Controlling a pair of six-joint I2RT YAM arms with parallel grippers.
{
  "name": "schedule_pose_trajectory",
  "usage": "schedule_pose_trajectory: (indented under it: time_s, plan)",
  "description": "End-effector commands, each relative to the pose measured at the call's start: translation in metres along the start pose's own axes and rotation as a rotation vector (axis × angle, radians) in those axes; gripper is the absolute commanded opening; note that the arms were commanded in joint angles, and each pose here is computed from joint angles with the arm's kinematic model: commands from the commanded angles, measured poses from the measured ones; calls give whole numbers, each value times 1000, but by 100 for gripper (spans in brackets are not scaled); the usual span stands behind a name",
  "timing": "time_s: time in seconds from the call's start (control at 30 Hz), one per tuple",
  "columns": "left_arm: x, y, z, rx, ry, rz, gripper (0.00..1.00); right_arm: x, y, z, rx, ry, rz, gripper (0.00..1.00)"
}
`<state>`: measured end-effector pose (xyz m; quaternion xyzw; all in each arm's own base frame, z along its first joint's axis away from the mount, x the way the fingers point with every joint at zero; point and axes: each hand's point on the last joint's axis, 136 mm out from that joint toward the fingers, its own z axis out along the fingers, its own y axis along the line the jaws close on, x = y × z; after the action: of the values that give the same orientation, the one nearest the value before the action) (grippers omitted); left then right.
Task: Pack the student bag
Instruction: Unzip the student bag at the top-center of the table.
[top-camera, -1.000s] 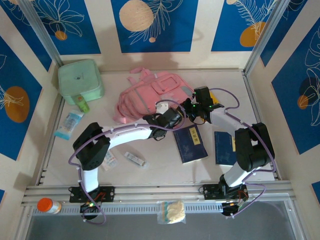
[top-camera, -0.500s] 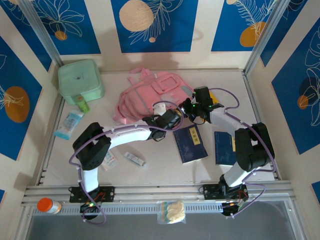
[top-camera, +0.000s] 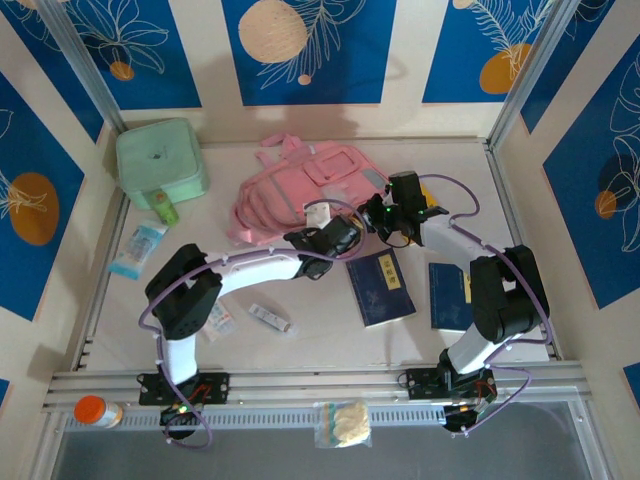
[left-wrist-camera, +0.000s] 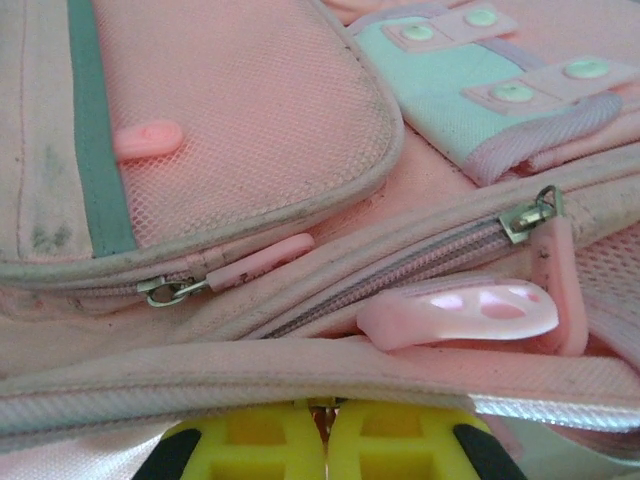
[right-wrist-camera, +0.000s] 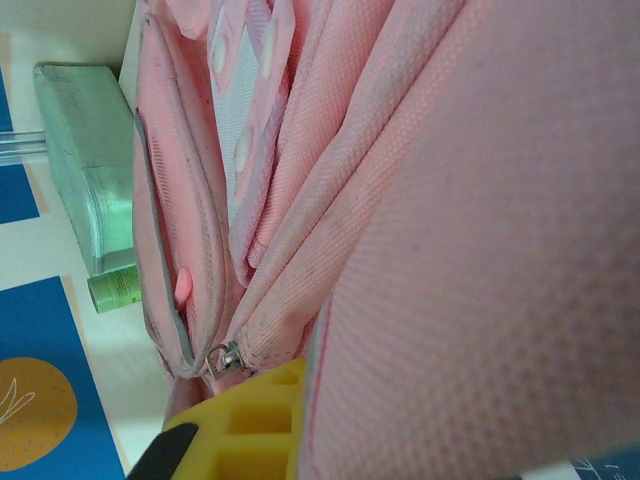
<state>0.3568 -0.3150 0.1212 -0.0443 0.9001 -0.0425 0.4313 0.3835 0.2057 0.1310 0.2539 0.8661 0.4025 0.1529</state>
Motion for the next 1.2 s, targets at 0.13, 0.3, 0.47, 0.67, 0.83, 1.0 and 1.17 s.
schedule_pose_trajectory:
  time_s: [0.13,0.3,0.47,0.67,0.83,1.0,1.17]
  plan:
    - [-15,33,-14,6,-1,32,0,1,33,-23,-99,52,-43,0]
    - [8,54,-17,38,127,69,0,-15,36,-27,-115,57,-53,0]
    - [36,76,-15,63,243,119,0,-21,43,-30,-129,65,-62,0]
    - [42,63,2,111,262,108,0,-9,48,-22,-137,90,-67,0]
    - [27,62,13,67,186,96,11,-3,48,-19,-135,102,-62,0]
    - [15,64,20,34,119,49,17,-2,49,-20,-135,97,-62,0]
    - [11,59,24,39,92,18,19,-2,50,-21,-137,98,-62,0]
